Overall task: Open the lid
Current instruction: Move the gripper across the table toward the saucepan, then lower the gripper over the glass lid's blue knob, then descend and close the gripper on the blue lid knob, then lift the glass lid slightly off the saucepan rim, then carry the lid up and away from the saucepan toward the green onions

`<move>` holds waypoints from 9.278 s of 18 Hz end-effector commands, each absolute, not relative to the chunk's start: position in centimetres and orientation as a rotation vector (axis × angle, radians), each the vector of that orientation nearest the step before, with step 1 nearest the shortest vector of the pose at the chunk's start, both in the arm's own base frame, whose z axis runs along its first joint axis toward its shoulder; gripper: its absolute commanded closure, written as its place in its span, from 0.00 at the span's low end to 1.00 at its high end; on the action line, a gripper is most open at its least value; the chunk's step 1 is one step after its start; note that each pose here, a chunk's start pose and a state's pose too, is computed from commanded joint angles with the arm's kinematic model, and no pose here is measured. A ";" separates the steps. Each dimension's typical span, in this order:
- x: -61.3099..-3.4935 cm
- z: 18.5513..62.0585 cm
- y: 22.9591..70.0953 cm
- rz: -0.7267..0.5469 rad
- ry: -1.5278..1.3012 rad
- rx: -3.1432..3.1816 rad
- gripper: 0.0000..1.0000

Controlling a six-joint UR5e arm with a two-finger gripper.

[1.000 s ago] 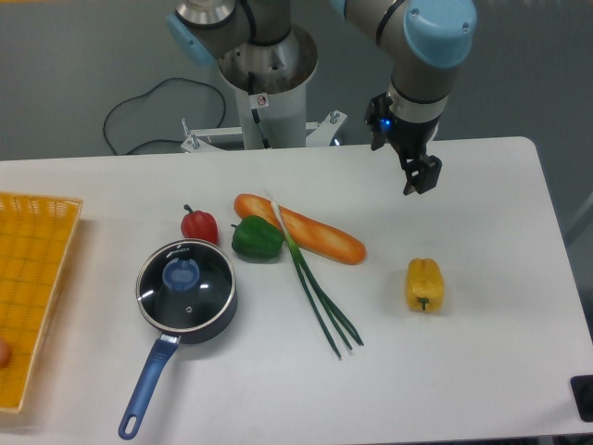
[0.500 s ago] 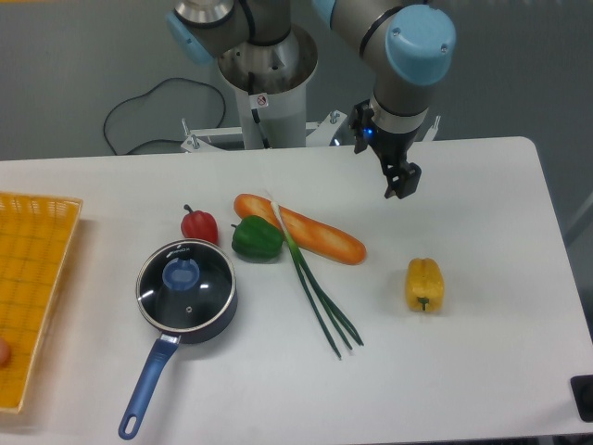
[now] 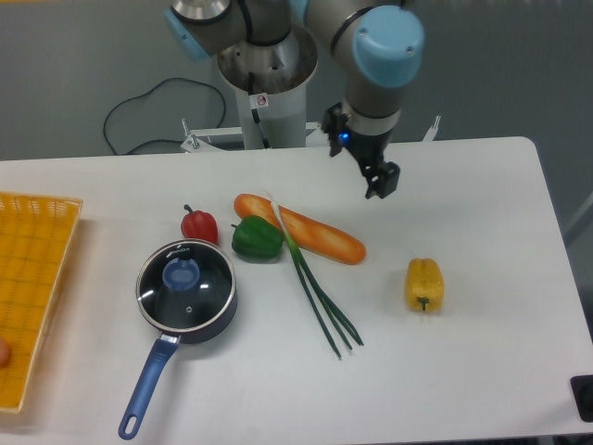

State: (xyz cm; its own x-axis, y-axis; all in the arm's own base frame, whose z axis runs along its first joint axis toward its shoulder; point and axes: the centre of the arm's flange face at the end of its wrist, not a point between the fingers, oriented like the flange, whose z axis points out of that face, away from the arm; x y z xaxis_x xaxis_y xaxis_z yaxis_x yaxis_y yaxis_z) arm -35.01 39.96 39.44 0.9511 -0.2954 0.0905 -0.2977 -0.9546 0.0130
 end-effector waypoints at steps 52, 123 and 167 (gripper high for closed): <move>-22.9 35.0 55.1 0.099 0.367 3.200 0.00; -18.1 29.6 60.7 0.017 0.378 3.125 0.30; -35.2 36.0 52.1 -0.143 -0.400 3.114 0.45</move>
